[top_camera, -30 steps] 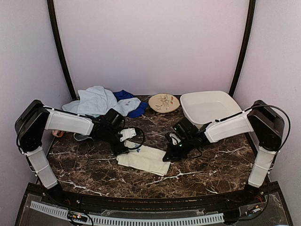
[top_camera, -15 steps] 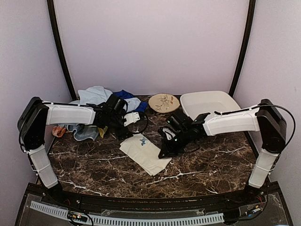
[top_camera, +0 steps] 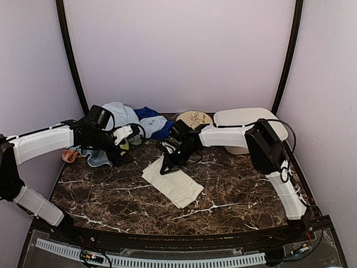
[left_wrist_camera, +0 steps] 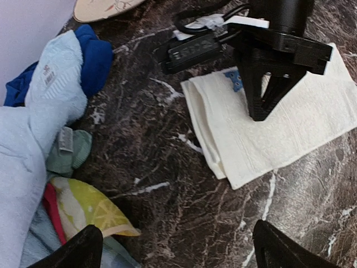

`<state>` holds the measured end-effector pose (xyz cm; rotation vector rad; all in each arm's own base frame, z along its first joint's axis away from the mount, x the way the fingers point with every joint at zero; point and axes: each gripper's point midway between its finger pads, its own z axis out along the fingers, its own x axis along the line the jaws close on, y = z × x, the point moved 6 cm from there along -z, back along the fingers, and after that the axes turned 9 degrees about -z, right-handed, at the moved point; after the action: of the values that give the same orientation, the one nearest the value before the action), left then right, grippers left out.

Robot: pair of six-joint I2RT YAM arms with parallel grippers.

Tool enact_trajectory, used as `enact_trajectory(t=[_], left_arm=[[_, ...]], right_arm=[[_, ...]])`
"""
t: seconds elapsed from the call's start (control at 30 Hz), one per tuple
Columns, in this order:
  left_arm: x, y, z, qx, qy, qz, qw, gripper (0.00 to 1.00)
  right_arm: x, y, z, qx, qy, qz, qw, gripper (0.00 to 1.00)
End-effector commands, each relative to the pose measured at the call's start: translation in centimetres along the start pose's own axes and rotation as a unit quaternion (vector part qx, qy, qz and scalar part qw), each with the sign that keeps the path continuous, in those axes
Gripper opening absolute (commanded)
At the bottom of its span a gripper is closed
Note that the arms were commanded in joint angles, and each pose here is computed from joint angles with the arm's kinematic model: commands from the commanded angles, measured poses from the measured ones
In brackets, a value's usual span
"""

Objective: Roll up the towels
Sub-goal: Smooth out the towel at the center of the board.

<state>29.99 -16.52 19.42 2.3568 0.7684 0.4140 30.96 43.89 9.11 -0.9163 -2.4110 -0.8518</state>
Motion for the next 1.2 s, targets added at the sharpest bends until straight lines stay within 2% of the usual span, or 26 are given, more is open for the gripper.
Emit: enact_trajectory(t=[0.0, 0.17, 0.27, 0.3, 0.33, 0.43, 0.5, 0.67, 0.77, 0.93, 1.17], left_arm=[[-2.1, -2.5, -0.3, 0.030, -0.051, -0.018, 0.998, 0.96], [-2.3, -3.1, 0.5, 0.043, -0.065, -0.011, 0.997, 0.95], [-2.7, -2.9, 1.2, 0.046, -0.078, -0.010, 0.996, 0.93], [-2.9, -2.7, 1.5, 0.047, -0.080, -0.005, 0.996, 0.93], [-3.2, -2.6, 1.8, 0.048, -0.083, 0.000, 0.995, 0.93], [-4.9, -1.9, 2.9, 0.050, -0.096, 0.033, 0.994, 0.93], [-6.1, -1.4, 3.6, 0.055, -0.106, 0.054, 0.991, 0.93], [-10.0, -0.4, 4.7, 0.060, -0.158, 0.090, 0.982, 0.90], [-12.0, -0.3, 5.4, 0.067, -0.178, 0.116, 0.975, 0.90], [-14.1, 0.8, 6.6, 0.070, -0.197, 0.144, 0.967, 0.89], [-16.9, 3.6, 8.8, 0.061, -0.217, 0.173, 0.959, 0.88]], right_arm=[[0.0, 0.1, 1.5, 0.014, 0.032, -0.024, 0.999, 0.00], [-1.8, -0.3, 2.9, -0.024, 0.007, 0.011, 1.000, 0.00], [-2.7, 0.2, 2.6, -0.082, -0.029, 0.058, 0.995, 0.00], [-2.6, 0.2, 2.3, -0.098, -0.033, 0.048, 0.993, 0.00], [-3.5, 0.3, 1.8, -0.136, -0.074, 0.101, 0.983, 0.00], [-4.0, 0.1, 0.1, -0.222, -0.136, 0.184, 0.948, 0.00], [-3.8, 0.3, -0.7, -0.253, -0.156, 0.202, 0.933, 0.00], [-2.6, 3.1, -4.1, -0.304, -0.141, 0.195, 0.922, 0.00], [-1.4, 5.0, -5.4, -0.278, -0.052, 0.113, 0.952, 0.07], [-6.7, 6.6, -6.2, -0.275, -0.073, 0.152, 0.946, 0.07], [-10.8, 4.8, -4.7, -0.248, -0.097, 0.190, 0.945, 0.07]])
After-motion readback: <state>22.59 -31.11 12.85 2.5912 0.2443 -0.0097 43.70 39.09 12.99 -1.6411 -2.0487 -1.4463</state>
